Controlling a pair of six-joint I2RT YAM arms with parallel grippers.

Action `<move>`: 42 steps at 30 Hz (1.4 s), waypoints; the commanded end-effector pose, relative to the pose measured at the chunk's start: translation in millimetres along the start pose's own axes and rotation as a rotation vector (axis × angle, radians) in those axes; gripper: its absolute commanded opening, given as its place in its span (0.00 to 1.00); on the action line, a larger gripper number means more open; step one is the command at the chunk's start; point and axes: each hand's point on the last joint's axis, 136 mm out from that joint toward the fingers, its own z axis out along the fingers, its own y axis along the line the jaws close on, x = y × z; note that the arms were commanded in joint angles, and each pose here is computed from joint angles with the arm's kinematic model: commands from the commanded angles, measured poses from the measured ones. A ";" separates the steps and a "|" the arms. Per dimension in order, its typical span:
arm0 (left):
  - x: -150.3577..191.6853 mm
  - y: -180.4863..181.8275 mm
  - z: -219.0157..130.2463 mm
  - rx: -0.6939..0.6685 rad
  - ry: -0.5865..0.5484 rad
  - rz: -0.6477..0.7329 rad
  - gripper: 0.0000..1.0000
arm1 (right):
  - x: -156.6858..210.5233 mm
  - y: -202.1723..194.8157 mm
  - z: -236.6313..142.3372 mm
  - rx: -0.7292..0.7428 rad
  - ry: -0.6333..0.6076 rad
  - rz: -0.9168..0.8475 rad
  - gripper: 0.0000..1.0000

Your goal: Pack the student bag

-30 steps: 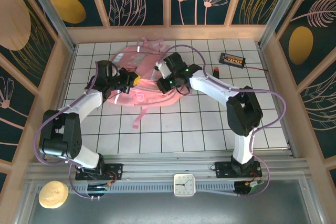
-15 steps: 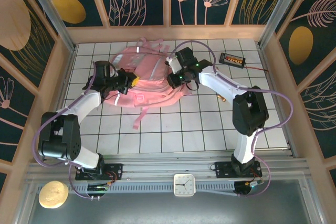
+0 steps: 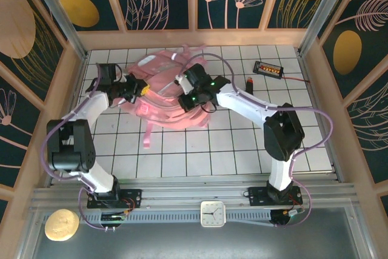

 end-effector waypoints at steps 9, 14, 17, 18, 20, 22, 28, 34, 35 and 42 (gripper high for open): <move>-16.4 -3.7 -27.0 0.027 -0.126 0.078 0.60 | -3.7 17.7 41.5 -0.038 0.090 0.070 0.00; 15.8 5.9 -35.5 0.136 -0.113 -0.042 0.62 | -11.5 20.2 41.0 -0.063 0.090 0.050 0.00; 27.7 -3.5 -33.7 0.154 -0.102 -0.039 0.62 | -15.6 24.7 39.8 -0.081 0.093 0.039 0.00; 33.3 -8.6 -30.1 0.159 -0.092 -0.033 0.62 | -16.6 25.4 39.7 -0.083 0.094 0.036 0.00; 41.9 -15.2 -22.6 0.168 -0.077 -0.033 0.63 | -19.2 26.7 38.2 -0.083 0.092 0.031 0.00; 46.5 -14.2 -15.1 0.174 -0.066 -0.047 0.62 | -20.8 26.6 37.0 -0.080 0.090 0.031 0.00; 54.5 -0.6 -5.1 0.162 -0.038 -0.088 0.61 | -22.0 29.1 37.6 -0.081 0.084 0.030 0.00; 61.9 9.8 -5.5 0.118 -0.019 -0.094 0.79 | -28.8 33.2 40.5 -0.094 0.067 0.036 0.00; 63.5 11.5 -5.1 0.115 -0.015 -0.099 0.93 | -30.8 34.5 40.4 -0.096 0.064 0.036 0.00; 74.5 24.5 -0.9 0.087 0.003 -0.125 0.99 | -36.5 40.2 43.2 -0.101 0.062 0.029 0.00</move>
